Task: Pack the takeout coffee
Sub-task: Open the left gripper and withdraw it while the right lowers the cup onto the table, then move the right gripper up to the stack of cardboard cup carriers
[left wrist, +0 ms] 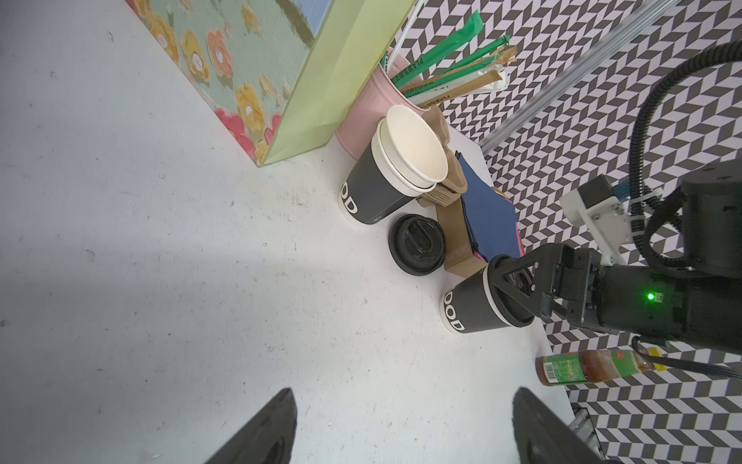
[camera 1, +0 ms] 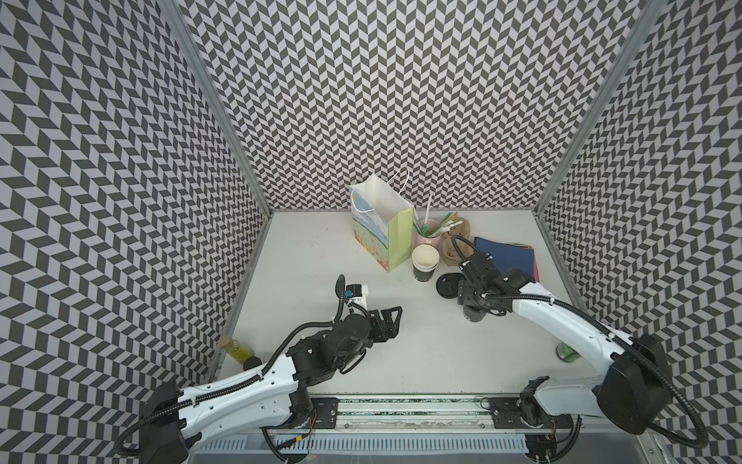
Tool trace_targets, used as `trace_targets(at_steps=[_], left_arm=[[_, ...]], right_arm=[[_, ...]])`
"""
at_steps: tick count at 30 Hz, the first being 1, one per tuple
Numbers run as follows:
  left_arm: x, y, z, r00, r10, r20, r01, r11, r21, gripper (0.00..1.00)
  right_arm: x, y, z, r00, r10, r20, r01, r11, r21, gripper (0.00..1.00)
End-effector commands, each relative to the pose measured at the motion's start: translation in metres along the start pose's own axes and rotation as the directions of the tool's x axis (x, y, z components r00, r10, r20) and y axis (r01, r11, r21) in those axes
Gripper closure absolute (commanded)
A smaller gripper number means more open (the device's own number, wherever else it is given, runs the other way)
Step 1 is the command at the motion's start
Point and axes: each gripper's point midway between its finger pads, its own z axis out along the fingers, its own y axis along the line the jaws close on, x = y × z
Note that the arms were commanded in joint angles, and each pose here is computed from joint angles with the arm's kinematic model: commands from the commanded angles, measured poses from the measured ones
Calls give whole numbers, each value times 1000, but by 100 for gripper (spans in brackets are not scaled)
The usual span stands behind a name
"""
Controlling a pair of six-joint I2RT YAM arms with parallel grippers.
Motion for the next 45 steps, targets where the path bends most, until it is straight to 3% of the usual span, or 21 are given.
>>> trace_targets(at_steps=[1,11,32,37,42,45], left_arm=[[-1,9,0,999,31,15,-31,999,-39,15],[15,-1,9,997,64,-40,-64,998,-5,16],[49,-22,25,985,128,-117,-126,992,24,16],[31,-25,18,985,161,-69,-161,987,0,15],[-19,-13,-5,977,213,28,-208,970,-123,8],[-53,-8,-23,976,206,72,-195,971,-137,7]], right_arm=[[-7,-7,-6,999,11,30,-11,1000,10,14],[-17,-1,-23,993,56,105,-42,990,-132,16],[-24,-17,-38,970,173,170,-131,964,-233,18],[-38,-20,-55,964,160,214,-108,966,-237,18],[-56,-13,-81,953,108,285,-26,961,-277,18],[-73,-15,-90,938,109,328,-25,968,-250,18]])
